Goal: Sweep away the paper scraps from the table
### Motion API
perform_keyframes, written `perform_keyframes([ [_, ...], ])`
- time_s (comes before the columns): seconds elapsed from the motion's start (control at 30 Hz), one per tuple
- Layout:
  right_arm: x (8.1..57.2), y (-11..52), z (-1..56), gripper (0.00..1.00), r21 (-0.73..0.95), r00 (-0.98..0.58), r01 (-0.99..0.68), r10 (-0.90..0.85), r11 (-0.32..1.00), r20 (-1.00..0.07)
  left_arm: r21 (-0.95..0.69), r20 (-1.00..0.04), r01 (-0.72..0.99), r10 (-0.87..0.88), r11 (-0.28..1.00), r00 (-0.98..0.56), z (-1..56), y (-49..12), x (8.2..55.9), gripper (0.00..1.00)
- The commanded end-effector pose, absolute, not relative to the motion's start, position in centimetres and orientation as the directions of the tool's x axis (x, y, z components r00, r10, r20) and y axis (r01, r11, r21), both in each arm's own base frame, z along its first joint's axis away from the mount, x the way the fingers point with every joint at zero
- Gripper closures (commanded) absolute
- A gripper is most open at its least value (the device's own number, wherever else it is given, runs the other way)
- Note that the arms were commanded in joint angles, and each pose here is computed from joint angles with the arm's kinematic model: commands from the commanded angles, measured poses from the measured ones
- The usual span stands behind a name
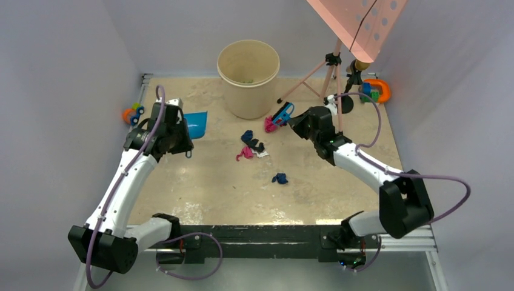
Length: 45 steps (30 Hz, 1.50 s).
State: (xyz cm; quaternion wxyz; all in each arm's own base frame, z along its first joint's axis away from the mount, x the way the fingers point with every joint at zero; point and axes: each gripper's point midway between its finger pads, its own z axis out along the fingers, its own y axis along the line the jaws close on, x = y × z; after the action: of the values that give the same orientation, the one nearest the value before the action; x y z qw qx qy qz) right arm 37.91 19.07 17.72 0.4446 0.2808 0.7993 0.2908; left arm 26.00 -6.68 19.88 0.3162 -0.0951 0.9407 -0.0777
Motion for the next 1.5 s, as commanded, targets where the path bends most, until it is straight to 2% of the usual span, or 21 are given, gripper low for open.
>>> perform_keyframes([
  [0.0,41.0,22.1,20.7,1.00,0.857,-0.449,0.100,0.791,0.506,-0.415,-0.176,-0.634,-0.161,-0.237,0.971,-0.736,20.9,-5.5,26.4,1.00],
  [0.17,43.6,24.1,19.2,1.00,0.912,-0.494,0.078,0.810,0.402,-0.315,-0.197,-0.663,-0.151,-0.245,0.969,-0.708,21.6,-5.5,26.1,1.00],
  [0.33,44.5,22.5,13.6,1.00,0.890,-0.485,0.290,0.856,0.352,-0.180,-0.201,-0.679,-0.151,-0.249,0.968,-0.691,21.5,-5.4,25.9,1.00],
  [0.53,40.2,18.2,9.8,1.00,0.770,-0.399,0.515,0.900,0.377,-0.174,-0.203,-0.680,-0.150,-0.250,0.968,-0.689,21.7,-5.4,25.9,1.00],
  [0.7,34.4,15.2,10.4,1.00,0.738,-0.372,0.550,0.906,0.390,-0.202,-0.209,-0.676,-0.146,-0.251,0.967,-0.693,21.7,-5.5,25.9,1.00],
  [0.83,32.6,13.8,15.4,1.00,0.815,-0.339,0.416,0.901,0.402,-0.272,-0.223,-0.672,-0.129,-0.248,0.966,-0.697,21.6,-5.9,25.9,1.00],
  [1.03,33.4,12.2,21.8,1.00,0.835,-0.255,0.234,0.860,0.497,-0.441,-0.252,-0.651,-0.089,-0.237,0.963,-0.721,21.1,-7.0,26.0,1.00],
  [1.17,34.7,18.5,24.4,1.00,0.794,-0.482,-0.089,0.672,0.601,-0.563,-0.233,-0.657,-0.102,-0.234,0.967,-0.716,21.2,-6.5,26.0,1.00],
  [1.27,34.2,25.5,24.4,1.00,0.804,-0.710,-0.300,0.443,0.513,-0.548,-0.226,-0.665,-0.109,-0.235,0.968,-0.708,21.3,-6.3,25.9,1.00],
  [1.37,32.7,31.5,22.6,1.00,0.804,-0.827,-0.401,0.204,0.439,-0.524,-0.222,-0.667,-0.111,-0.234,0.969,-0.707,21.3,-6.2,26.0,1.00],
  [1.47,32.0,35.2,19.5,1.00,0.741,-0.854,-0.418,0.052,0.525,-0.518,-0.221,-0.665,-0.111,-0.233,0.969,-0.709,21.2,-6.2,26.0,1.00],
])
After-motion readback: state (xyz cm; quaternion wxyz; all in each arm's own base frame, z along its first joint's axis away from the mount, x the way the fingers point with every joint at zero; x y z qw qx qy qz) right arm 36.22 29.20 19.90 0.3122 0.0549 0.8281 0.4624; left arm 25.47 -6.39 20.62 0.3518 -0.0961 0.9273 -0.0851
